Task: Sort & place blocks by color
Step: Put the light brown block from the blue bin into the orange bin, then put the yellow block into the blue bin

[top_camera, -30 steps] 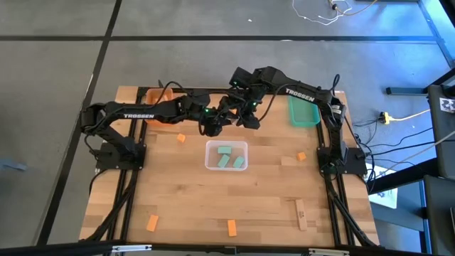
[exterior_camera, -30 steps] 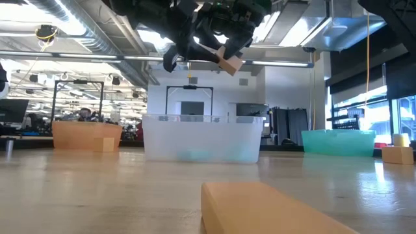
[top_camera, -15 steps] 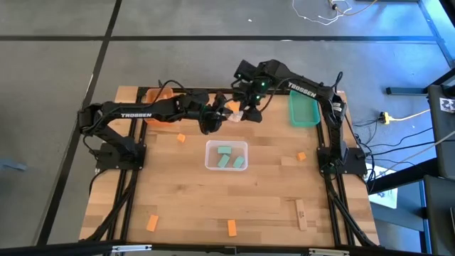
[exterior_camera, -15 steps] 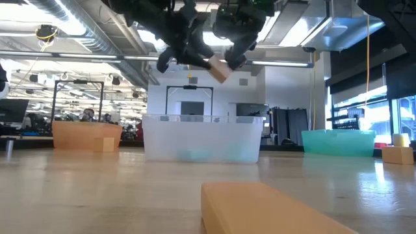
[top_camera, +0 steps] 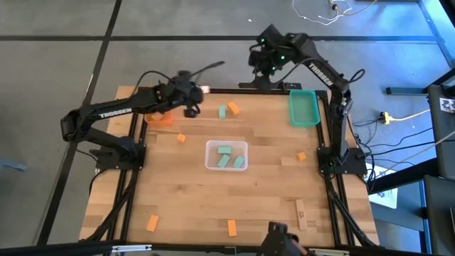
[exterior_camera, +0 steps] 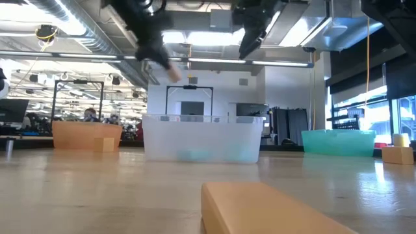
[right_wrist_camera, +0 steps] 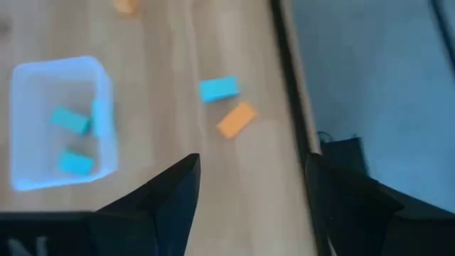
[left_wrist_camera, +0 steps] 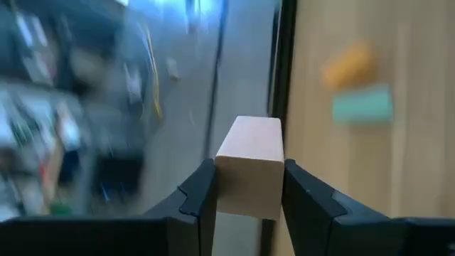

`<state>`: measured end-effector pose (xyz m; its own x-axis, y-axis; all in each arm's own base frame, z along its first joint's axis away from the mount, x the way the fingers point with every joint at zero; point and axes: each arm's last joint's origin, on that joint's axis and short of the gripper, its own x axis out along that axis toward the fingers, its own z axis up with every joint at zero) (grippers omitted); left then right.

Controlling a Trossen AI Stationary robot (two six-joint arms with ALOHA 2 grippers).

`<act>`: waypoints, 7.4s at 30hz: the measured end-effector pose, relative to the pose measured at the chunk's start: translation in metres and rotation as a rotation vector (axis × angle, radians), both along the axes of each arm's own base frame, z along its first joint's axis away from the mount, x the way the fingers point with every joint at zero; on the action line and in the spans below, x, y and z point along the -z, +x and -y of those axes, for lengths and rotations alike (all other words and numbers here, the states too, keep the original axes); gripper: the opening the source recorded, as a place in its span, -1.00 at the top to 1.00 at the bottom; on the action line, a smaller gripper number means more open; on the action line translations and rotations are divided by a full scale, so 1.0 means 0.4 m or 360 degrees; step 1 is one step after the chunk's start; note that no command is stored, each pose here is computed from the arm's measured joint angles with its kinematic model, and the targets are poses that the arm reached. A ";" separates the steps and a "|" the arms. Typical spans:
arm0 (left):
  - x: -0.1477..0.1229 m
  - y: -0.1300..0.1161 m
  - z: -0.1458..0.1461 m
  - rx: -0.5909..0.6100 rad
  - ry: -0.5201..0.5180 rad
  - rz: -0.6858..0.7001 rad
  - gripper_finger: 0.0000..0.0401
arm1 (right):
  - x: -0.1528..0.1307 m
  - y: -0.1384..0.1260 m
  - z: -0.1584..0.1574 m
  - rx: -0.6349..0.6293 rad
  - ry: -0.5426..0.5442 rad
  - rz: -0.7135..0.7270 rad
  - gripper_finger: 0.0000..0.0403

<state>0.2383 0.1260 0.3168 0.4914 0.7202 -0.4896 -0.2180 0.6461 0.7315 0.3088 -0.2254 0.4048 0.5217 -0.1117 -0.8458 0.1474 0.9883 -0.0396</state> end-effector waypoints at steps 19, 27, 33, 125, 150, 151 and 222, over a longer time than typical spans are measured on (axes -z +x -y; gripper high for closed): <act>0.205 -0.165 -0.065 -0.1525 -0.0910 0.0015 0.42 | -0.009 -0.036 0.057 0.0114 -0.0070 0.0062 -0.26; 0.273 -0.153 -0.076 -0.1554 -0.0914 -0.0092 0.42 | -0.009 -0.036 0.057 0.0113 -0.0069 0.0061 -0.26; 0.275 -0.148 -0.083 -0.1535 -0.0864 -0.0086 0.33 | -0.008 -0.036 0.057 0.0113 -0.0068 0.0061 -0.26; 0.092 -0.105 0.022 -0.0949 -0.1266 0.0424 0.03 | 0.670 0.227 -0.013 0.0656 0.0431 -0.0194 0.35; 0.092 -0.105 0.022 -0.0944 -0.1249 0.0416 0.03 | 0.414 -0.007 -0.065 0.1221 0.0125 -0.0934 0.35; 0.092 -0.104 0.022 -0.0943 -0.1247 0.0419 0.03 | 0.405 -0.021 -0.066 0.1251 0.0098 -0.0985 0.35; 0.151 -0.082 0.073 -0.1334 -0.1740 0.0412 0.03 | 0.255 -0.427 -0.118 0.1868 0.0217 -0.0047 -0.43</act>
<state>0.2054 0.0969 0.2563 0.2722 0.1587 -0.9490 -0.8672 0.4678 -0.1705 0.1381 -0.1783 0.3027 0.1402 -0.4175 -0.8978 0.9688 0.2450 0.0373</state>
